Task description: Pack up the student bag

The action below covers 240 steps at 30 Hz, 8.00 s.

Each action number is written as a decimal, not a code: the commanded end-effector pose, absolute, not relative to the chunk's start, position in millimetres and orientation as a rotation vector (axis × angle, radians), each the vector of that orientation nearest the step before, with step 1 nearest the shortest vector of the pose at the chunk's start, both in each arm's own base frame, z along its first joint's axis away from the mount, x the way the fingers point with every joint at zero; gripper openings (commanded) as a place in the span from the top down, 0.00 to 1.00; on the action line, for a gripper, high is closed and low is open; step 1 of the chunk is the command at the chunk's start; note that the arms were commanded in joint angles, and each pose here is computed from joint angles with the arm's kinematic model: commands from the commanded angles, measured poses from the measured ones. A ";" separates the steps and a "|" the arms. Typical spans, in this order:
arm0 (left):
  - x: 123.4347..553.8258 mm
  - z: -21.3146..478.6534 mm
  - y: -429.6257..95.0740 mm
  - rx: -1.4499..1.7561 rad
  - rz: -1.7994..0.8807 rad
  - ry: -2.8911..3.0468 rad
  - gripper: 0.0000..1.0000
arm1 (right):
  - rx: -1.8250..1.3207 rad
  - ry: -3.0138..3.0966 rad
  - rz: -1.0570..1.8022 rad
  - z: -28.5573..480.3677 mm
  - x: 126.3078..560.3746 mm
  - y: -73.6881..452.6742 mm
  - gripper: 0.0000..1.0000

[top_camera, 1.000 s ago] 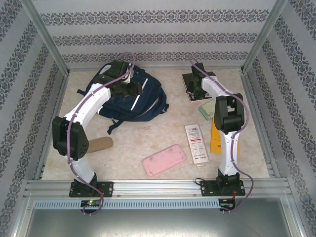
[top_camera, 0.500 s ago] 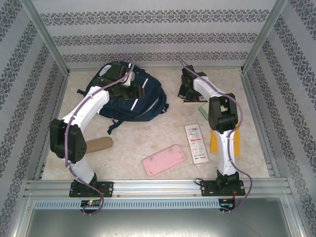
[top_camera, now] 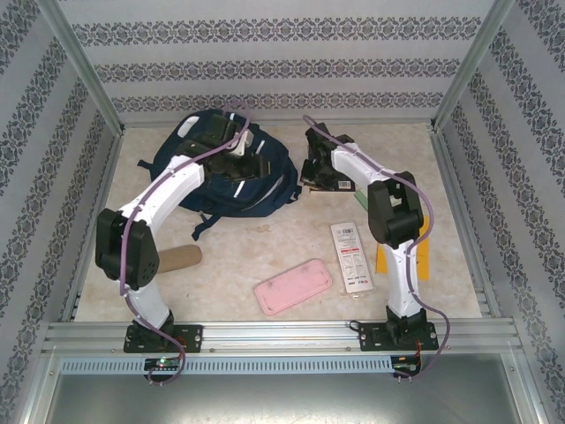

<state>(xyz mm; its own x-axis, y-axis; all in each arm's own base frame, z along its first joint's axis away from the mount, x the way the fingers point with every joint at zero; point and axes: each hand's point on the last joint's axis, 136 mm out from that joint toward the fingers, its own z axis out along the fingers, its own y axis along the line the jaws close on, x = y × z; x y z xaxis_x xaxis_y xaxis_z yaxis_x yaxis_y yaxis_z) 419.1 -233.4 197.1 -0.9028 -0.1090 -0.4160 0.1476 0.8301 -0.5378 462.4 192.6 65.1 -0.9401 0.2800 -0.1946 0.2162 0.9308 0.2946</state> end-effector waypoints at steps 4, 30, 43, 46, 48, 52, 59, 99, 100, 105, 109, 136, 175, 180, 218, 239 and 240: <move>454.2 189.5 -287.1 0.024 -0.796 2.540 0.44 | 0.312 2.658 0.498 126.3 481.7 161.3 0.67; 531.0 53.3 -353.0 -0.182 -0.633 2.671 0.50 | 0.504 2.696 0.421 69.3 522.9 67.6 0.49; 521.5 11.3 -357.8 -0.199 -0.646 2.754 0.54 | 0.516 2.790 0.447 36.5 520.2 63.8 0.48; 519.2 2.5 -357.2 -0.202 -0.631 2.773 0.55 | 0.500 2.803 0.482 32.6 519.2 68.8 0.48; 517.3 -2.2 -358.3 -0.204 -0.633 2.786 0.56 | 0.477 2.812 0.553 30.8 518.7 77.4 0.48; 513.5 -11.0 -358.7 -0.207 -0.630 2.809 0.57 | 0.419 2.827 0.674 29.9 516.4 97.2 0.48; 507.9 -20.1 -340.5 -0.234 -0.480 2.846 0.61 | 0.464 2.869 0.393 20.3 510.5 74.2 0.46; 515.8 -5.4 -326.2 -0.237 -0.462 2.767 0.64 | 0.421 2.880 0.420 23.7 506.5 83.8 0.50; 513.9 -7.9 -326.3 -0.237 -0.462 2.777 0.65 | 0.419 2.876 0.447 24.6 506.8 87.9 0.50; 509.8 -11.5 -331.9 -0.228 -0.507 2.799 0.70 | 0.376 2.879 0.563 26.2 508.9 111.9 0.50; 509.1 -7.2 -340.3 -0.222 -0.580 2.803 0.70 | 0.327 2.838 0.814 36.4 509.6 144.6 0.51; 510.4 14.8 -344.3 -0.147 -0.703 2.809 0.69 | 0.355 2.543 1.300 102.0 510.5 163.2 0.80; 458.2 72.1 -161.8 0.477 0.230 2.839 0.45 | 0.358 2.318 1.282 196.7 448.6 169.3 1.00; 461.2 54.0 -151.1 0.495 0.358 2.844 0.48 | 0.350 2.320 1.297 197.5 446.1 175.2 1.00; 516.3 342.2 -169.9 -0.105 -0.717 2.256 1.00 | 0.271 1.938 1.742 244.6 483.7 308.0 1.00; 519.1 368.7 -169.3 -0.126 -0.944 2.166 1.00 | 0.270 1.679 2.002 255.8 529.6 399.2 1.00; 518.9 369.7 -170.6 -0.122 -0.953 2.164 1.00 | 0.268 1.687 2.000 253.3 531.6 402.6 1.00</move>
